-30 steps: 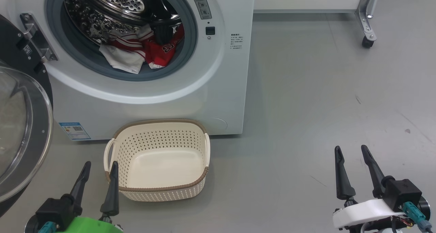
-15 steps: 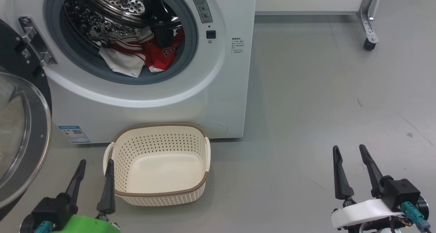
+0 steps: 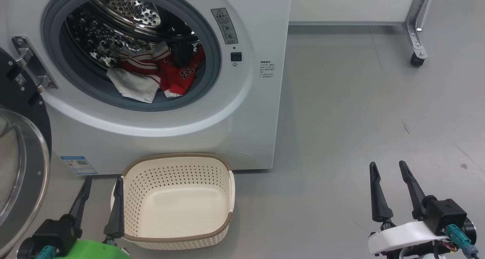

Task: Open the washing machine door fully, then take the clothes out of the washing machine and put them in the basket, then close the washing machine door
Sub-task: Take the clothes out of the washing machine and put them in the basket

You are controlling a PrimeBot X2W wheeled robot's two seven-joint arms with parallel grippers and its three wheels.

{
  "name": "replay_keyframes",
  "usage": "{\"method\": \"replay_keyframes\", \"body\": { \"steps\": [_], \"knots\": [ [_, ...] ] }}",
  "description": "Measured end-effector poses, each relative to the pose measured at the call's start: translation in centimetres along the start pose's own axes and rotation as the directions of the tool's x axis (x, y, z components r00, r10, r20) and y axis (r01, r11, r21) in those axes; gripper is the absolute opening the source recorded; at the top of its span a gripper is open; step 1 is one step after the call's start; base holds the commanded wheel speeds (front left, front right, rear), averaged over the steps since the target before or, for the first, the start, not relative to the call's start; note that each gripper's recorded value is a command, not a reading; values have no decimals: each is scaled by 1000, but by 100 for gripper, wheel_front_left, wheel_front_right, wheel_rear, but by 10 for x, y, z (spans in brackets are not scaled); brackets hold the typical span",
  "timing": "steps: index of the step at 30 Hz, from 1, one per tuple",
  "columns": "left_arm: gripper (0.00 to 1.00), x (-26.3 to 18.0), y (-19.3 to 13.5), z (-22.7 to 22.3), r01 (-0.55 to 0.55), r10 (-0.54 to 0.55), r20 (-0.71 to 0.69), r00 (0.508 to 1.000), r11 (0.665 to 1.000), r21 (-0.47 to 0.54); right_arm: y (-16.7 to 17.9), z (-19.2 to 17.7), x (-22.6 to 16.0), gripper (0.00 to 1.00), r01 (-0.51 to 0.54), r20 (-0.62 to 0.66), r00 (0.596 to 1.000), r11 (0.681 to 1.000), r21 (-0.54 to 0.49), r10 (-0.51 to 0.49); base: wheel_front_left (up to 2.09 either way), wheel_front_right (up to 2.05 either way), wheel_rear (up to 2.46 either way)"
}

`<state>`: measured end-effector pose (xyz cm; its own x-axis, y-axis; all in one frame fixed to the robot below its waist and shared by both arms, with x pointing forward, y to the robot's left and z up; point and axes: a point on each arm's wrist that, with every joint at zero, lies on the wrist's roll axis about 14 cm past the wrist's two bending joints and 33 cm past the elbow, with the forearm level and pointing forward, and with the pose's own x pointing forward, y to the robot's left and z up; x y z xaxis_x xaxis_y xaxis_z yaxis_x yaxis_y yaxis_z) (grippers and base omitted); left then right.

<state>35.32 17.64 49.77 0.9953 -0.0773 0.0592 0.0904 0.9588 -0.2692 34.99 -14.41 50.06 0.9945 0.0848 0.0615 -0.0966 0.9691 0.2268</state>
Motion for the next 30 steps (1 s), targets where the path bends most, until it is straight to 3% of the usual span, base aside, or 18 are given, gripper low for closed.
{"method": "replay_keyframes", "body": {
  "steps": [15, 30],
  "knots": [
    [100, 0, 3, -3, -10, 10, -9, 1000, 1000, -3, 2, -5, 3, 100, -6, -16, 1000, 1000, 3, 6, 81, -81, 0],
    [100, 0, 1, -5, -8, 8, -14, 1000, 1000, -7, 2, -7, 4, 100, -2, -22, 1000, 1000, 2, 2, 24, -24, 0]
  ]
}}
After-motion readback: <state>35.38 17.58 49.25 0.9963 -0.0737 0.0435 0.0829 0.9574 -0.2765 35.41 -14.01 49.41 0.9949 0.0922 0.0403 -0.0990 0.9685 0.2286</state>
